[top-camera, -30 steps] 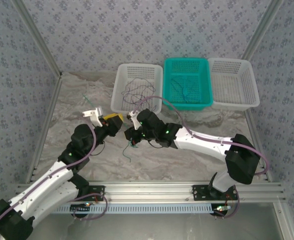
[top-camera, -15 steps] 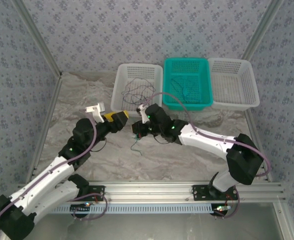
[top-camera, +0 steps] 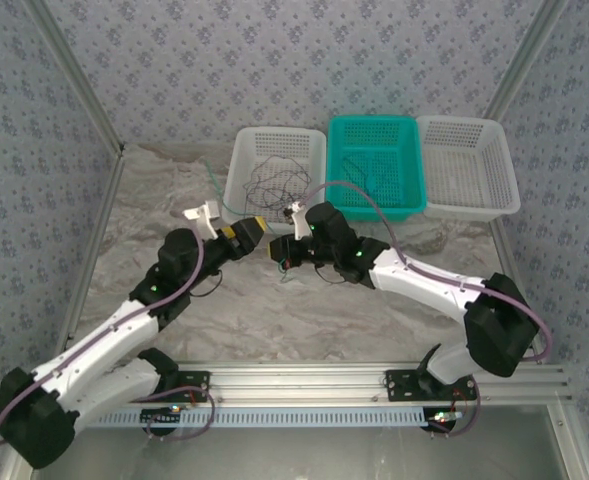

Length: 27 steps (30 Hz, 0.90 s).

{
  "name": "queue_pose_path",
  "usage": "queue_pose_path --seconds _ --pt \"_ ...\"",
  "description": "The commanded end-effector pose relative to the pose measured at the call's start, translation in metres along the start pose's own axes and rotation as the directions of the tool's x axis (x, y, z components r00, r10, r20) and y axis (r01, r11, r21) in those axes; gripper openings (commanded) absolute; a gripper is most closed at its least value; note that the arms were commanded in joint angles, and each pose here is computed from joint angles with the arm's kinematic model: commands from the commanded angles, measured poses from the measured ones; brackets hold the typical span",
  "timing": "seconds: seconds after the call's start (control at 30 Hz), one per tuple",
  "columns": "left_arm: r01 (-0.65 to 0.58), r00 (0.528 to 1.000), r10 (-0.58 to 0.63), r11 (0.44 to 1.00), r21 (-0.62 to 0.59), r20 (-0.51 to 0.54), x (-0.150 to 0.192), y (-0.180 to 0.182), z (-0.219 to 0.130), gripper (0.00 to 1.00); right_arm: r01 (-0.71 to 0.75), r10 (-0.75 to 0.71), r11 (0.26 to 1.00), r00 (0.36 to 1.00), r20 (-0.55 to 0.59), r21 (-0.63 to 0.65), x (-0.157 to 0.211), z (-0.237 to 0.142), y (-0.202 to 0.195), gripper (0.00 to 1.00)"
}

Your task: Untangle the cables

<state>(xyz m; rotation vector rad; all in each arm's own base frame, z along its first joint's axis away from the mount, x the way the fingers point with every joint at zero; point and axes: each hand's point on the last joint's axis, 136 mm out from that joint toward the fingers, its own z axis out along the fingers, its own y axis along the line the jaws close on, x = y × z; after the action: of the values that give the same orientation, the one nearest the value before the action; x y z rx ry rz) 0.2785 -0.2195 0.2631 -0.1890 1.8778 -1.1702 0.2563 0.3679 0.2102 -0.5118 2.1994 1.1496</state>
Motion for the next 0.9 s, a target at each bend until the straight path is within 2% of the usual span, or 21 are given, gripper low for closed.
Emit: queue_pose_path --seconds 0.0,0.03,0.07,0.13,0.17,0.23,0.37,0.43,0.53,0.67,0.87 --pt "0.000 0.998 -0.006 0.996 0.092 0.060 -0.023 -0.030 0.007 0.75 0.052 -0.051 0.993 0.999 0.014 -0.103 0.000 -0.007 0.029 0.00" --pt "-0.001 0.998 -0.005 0.995 0.096 0.067 -0.026 -0.032 0.009 0.68 0.061 -0.060 0.991 0.998 0.011 -0.116 0.002 -0.007 0.034 0.00" --pt "-0.002 0.997 -0.006 0.995 0.100 0.071 -0.027 -0.034 0.011 0.54 0.068 -0.067 0.990 0.998 0.011 -0.127 0.004 -0.007 0.039 0.00" --pt "-0.002 0.997 -0.005 0.996 0.095 0.083 -0.031 -0.034 0.013 0.15 0.073 -0.073 0.989 0.997 0.010 -0.131 0.007 -0.006 0.042 0.00" --pt "-0.003 0.996 -0.005 0.996 0.092 0.093 -0.033 -0.034 0.012 0.00 0.076 -0.075 0.989 0.997 0.012 -0.128 0.008 -0.006 0.042 0.00" --pt "-0.002 0.995 -0.008 0.996 0.092 0.104 -0.034 -0.033 0.010 0.00 0.076 -0.075 0.992 0.997 0.012 -0.100 0.011 -0.005 0.036 0.00" --pt "0.007 0.991 -0.024 0.992 0.124 0.133 -0.044 -0.043 -0.002 0.00 0.146 -0.145 0.988 0.989 -0.013 0.051 0.034 0.005 0.001 0.15" --pt "0.017 0.987 -0.040 0.990 0.143 0.157 -0.053 -0.049 -0.011 0.00 0.158 -0.152 0.979 0.987 -0.061 0.126 0.053 0.013 -0.024 0.18" --pt "0.020 0.982 -0.047 0.989 0.146 0.184 -0.063 -0.055 -0.023 0.00 0.089 -0.079 0.992 0.991 -0.112 0.087 0.077 0.025 -0.039 0.20" --pt "0.016 0.980 -0.046 0.989 0.148 0.196 -0.068 -0.057 -0.029 0.00 0.070 -0.058 0.995 0.985 -0.162 0.070 0.099 0.035 -0.044 0.20" --pt "0.015 0.980 -0.041 0.991 0.134 0.195 -0.069 -0.053 -0.031 0.00 0.061 -0.046 0.994 0.986 -0.158 0.089 0.100 0.033 -0.049 0.14"
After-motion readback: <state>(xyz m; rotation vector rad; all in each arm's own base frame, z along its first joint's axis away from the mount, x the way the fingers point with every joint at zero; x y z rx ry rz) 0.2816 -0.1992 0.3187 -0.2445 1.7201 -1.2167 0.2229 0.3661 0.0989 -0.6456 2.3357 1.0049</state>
